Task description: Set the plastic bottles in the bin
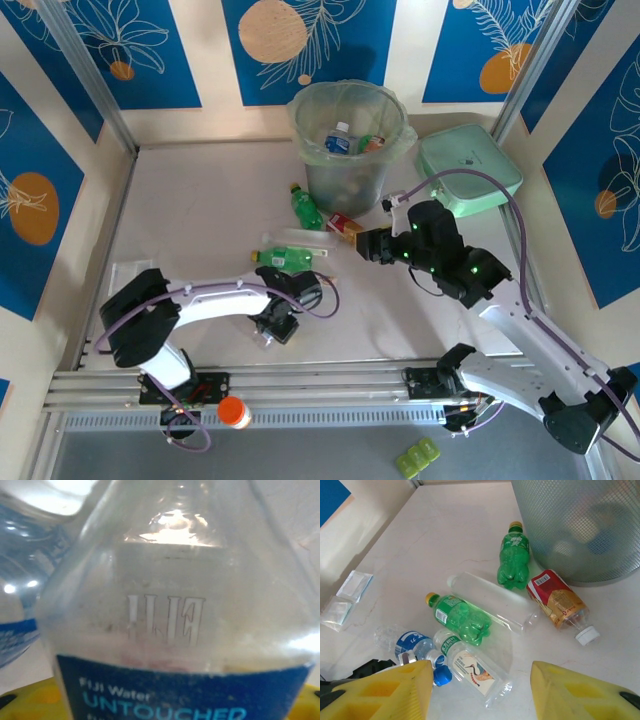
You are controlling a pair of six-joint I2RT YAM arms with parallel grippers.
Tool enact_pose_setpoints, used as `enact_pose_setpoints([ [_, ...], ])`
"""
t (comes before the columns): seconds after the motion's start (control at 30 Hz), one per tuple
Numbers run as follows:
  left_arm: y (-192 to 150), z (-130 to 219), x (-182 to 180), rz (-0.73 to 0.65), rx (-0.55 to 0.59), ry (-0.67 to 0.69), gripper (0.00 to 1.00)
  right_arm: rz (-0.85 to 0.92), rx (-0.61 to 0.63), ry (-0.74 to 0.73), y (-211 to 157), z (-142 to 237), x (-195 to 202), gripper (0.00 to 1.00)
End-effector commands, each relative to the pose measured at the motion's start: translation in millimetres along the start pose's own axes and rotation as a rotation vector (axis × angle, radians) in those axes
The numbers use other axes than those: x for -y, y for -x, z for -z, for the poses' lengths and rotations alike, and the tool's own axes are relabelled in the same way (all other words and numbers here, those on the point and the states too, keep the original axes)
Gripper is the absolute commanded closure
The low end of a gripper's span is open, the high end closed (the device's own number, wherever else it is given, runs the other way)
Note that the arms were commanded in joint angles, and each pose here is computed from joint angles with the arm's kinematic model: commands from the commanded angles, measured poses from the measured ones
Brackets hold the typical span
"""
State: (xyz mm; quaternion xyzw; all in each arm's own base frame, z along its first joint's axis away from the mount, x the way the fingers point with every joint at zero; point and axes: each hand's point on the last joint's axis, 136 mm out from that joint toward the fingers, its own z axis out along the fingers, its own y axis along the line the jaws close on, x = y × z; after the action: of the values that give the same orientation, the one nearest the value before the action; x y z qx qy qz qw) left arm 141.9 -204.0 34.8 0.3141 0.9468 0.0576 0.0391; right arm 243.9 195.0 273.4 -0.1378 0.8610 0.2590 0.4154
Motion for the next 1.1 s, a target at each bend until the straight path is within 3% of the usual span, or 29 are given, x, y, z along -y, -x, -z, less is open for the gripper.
enact_pose_setpoints([
  [0.0, 7, 31, -3, -0.008, 0.075, -0.002, 0.43, -0.021, 0.032, 0.04, 9, 9, -9, 0.46],
  [0.13, 18, 70, 1, -0.012, 0.195, -0.081, 0.44, -0.023, 0.058, 0.039, 19, 18, -11, 0.46],
  [0.33, 34, 149, 14, -0.063, 0.473, -0.282, 0.44, -0.03, 0.12, 0.086, 40, 32, -20, 0.45],
  [0.5, 42, 215, 28, -0.118, 0.76, -0.482, 0.44, 0.008, 0.163, 0.272, 58, 41, -51, 0.41],
  [0.63, 41, 255, 34, -0.121, 0.931, -0.627, 0.44, 0.077, 0.201, 0.53, 70, 56, -91, 0.4],
  [0.87, 30, 292, 53, -0.169, 1.028, -0.851, 0.45, 0.169, 0.187, 0.942, 79, 90, -151, 0.29],
  [1.07, 28, 311, 57, -0.182, 1.086, -0.931, 0.45, 0.241, 0.076, 1.092, 66, 94, -183, 0.25],
])
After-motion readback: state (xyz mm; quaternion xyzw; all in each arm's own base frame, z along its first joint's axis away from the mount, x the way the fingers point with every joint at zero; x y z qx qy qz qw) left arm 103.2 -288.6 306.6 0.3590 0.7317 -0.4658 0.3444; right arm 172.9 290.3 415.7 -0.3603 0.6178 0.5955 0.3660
